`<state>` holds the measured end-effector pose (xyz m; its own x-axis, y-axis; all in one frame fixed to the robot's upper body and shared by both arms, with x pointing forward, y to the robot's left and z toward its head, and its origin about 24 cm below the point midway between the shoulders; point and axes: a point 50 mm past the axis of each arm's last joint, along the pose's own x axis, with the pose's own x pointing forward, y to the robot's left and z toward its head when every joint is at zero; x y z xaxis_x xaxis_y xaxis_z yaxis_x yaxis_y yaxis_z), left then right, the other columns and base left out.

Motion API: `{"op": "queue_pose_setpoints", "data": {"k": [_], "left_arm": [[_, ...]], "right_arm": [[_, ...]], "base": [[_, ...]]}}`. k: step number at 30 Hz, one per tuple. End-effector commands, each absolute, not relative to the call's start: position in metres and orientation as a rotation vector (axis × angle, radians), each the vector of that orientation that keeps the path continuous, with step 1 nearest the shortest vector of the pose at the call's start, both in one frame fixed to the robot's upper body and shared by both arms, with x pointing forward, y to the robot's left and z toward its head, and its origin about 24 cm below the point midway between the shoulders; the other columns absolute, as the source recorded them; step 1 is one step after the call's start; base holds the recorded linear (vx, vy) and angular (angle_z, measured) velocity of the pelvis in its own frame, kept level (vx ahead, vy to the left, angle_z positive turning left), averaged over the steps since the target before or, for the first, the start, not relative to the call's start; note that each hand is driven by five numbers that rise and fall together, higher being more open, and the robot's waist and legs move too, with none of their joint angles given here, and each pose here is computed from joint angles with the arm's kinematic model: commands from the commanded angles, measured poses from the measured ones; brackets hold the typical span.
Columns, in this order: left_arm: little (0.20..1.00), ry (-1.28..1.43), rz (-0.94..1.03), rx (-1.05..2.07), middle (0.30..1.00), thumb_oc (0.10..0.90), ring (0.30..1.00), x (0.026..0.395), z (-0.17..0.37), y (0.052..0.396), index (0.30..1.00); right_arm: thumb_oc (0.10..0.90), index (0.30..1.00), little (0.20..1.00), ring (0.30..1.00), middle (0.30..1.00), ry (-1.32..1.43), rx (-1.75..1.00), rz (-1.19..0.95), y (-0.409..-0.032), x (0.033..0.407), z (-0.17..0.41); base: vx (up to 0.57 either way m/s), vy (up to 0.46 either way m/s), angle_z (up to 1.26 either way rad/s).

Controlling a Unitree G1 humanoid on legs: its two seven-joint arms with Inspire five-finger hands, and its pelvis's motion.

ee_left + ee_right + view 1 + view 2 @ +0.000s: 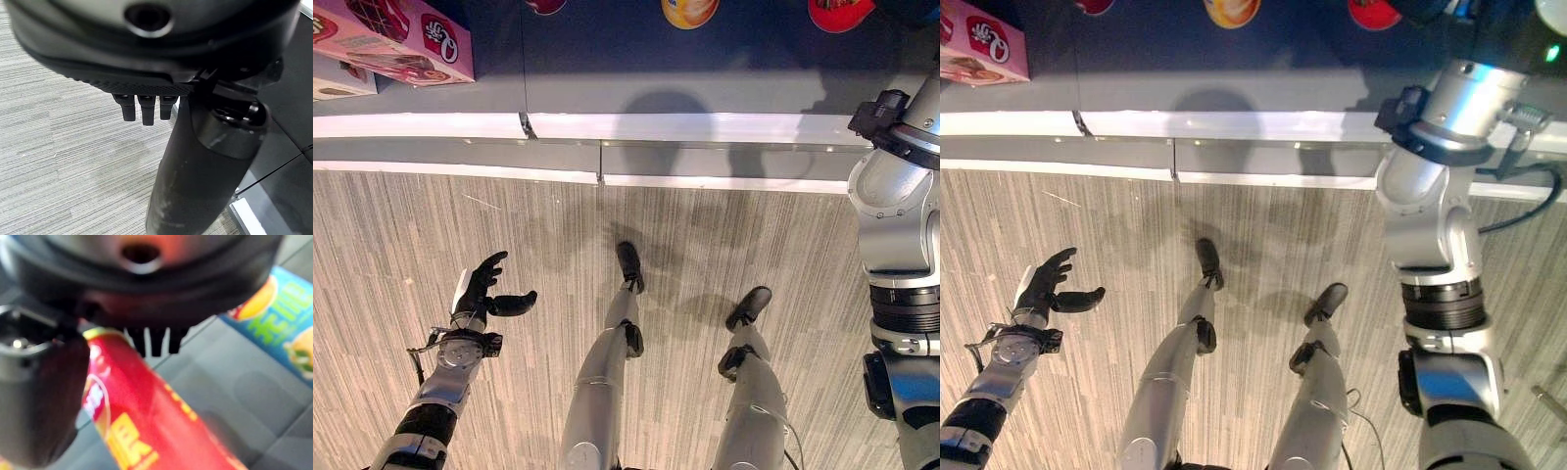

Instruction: Put the goods on the table back onto the shelves and tidy them up.

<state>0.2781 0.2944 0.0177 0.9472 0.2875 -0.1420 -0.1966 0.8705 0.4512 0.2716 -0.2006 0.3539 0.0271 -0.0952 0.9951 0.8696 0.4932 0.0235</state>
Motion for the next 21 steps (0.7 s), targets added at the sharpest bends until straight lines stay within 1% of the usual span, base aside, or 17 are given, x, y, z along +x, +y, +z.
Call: {"op": "queue_pose_setpoints", "data": {"k": [1, 15, 21], "left_arm": [[0.900, 0.247, 0.357, 0.490, 0.900, 0.800, 0.900, 0.260, 0.010, 0.316, 0.900], [0.900, 0.257, 0.344, 0.487, 0.900, 0.800, 0.900, 0.260, 0.007, 0.313, 0.900], [0.900, 0.275, 0.329, 0.493, 0.900, 0.800, 0.900, 0.259, 0.002, 0.310, 0.900]], "right_arm": [[0.800, 0.900, 0.900, 0.900, 0.900, -1.603, -0.661, -0.826, -0.183, 0.233, 0.371], [0.800, 0.900, 0.900, 0.900, 0.900, -1.607, -0.654, -0.778, -0.180, 0.232, 0.366], [0.800, 0.900, 0.900, 0.900, 0.900, -1.586, -0.624, -0.772, -0.184, 0.230, 0.351]], "base": [[0.00, 0.000, 0.00], [0.00, -0.002, 0.00], [0.01, -0.018, -0.01]]}}
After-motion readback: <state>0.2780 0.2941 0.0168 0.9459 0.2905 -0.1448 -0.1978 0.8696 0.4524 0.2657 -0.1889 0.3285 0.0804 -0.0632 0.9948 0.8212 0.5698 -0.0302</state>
